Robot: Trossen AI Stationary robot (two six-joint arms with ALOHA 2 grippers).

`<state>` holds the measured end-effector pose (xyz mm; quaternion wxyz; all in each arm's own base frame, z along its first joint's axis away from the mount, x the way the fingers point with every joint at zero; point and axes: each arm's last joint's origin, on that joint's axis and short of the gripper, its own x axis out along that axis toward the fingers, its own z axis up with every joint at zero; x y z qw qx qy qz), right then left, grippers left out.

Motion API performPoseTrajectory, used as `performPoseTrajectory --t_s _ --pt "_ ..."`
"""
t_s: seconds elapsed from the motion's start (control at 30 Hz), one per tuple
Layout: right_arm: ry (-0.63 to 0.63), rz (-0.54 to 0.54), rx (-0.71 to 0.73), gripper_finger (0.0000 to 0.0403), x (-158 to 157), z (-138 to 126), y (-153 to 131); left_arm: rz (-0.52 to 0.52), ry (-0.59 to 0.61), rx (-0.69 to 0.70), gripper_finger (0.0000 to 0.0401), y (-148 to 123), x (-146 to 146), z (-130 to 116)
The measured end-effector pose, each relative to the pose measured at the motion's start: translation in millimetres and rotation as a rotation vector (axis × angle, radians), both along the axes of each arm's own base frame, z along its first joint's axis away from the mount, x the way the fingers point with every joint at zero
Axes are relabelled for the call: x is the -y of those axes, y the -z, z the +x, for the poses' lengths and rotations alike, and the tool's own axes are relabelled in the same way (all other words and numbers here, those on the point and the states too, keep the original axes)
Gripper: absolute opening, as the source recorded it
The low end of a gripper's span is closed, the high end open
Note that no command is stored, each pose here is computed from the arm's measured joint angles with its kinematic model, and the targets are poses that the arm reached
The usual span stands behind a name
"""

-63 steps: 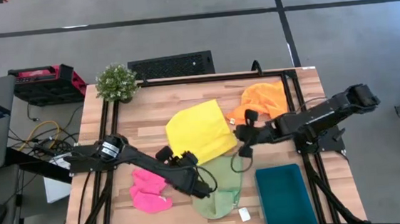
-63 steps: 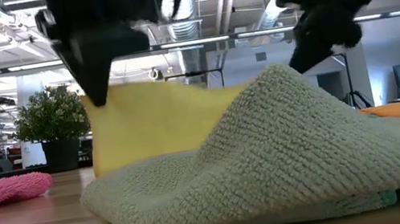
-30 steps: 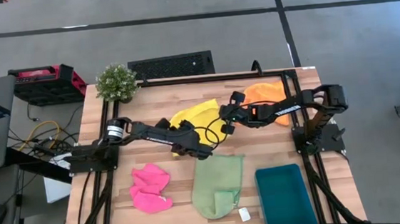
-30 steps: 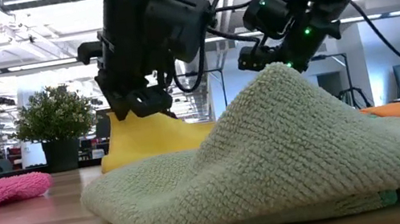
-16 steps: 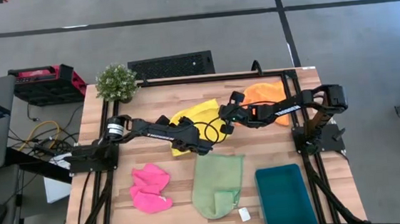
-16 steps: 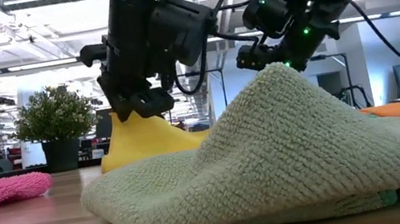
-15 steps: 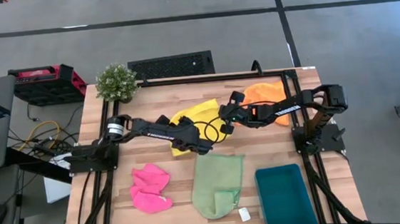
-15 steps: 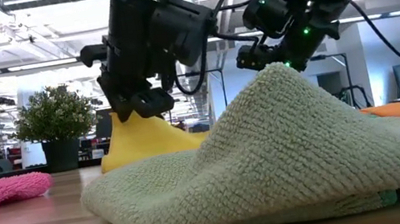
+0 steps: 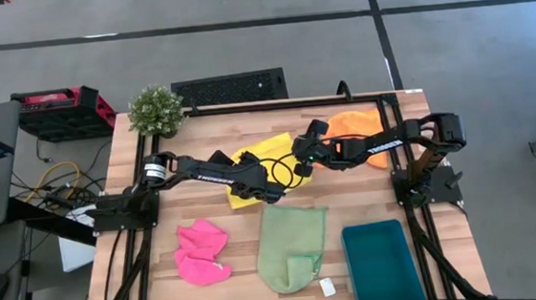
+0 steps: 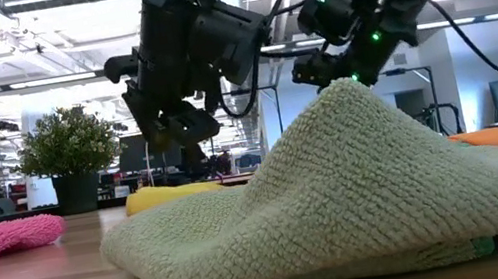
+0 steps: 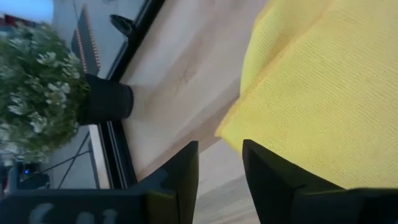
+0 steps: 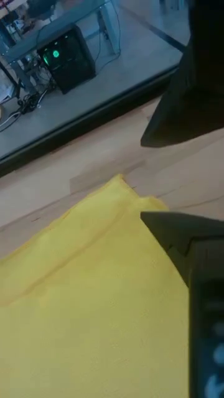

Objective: Fold microfiber towels
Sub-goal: Fold the yellow microfiber towel

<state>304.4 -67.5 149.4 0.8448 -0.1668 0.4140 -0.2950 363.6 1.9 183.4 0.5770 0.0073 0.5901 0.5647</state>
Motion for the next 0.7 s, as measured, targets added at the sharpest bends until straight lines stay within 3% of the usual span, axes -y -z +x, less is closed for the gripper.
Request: performPoseTrajectory --t_s 0.07,0.17,0.37,0.53,0.7 --pt "0.004 0.049 -0.005 0.022 -1 1 -9 -0.014 0.027 0.006 0.0118 -4 5 1" --pt "-0.04 0.189 -0.014 0.0227 -1 0 -25 -0.119 0.058 -0.011 0.0117 -12 17 -1" --pt "-0.225 0.433 0.001 0.0224 -20 -15 -54 -0.307 0.101 -0.004 0.0116 -18 41 -4" --pt "-0.311 0.459 0.014 0.0222 -44 -29 -76 -0.395 0.22 0.035 0.0116 -11 63 1" --pt "-0.373 0.477 0.05 0.0221 -67 -40 -93 -0.403 0.271 0.063 0.0116 -3 76 1"
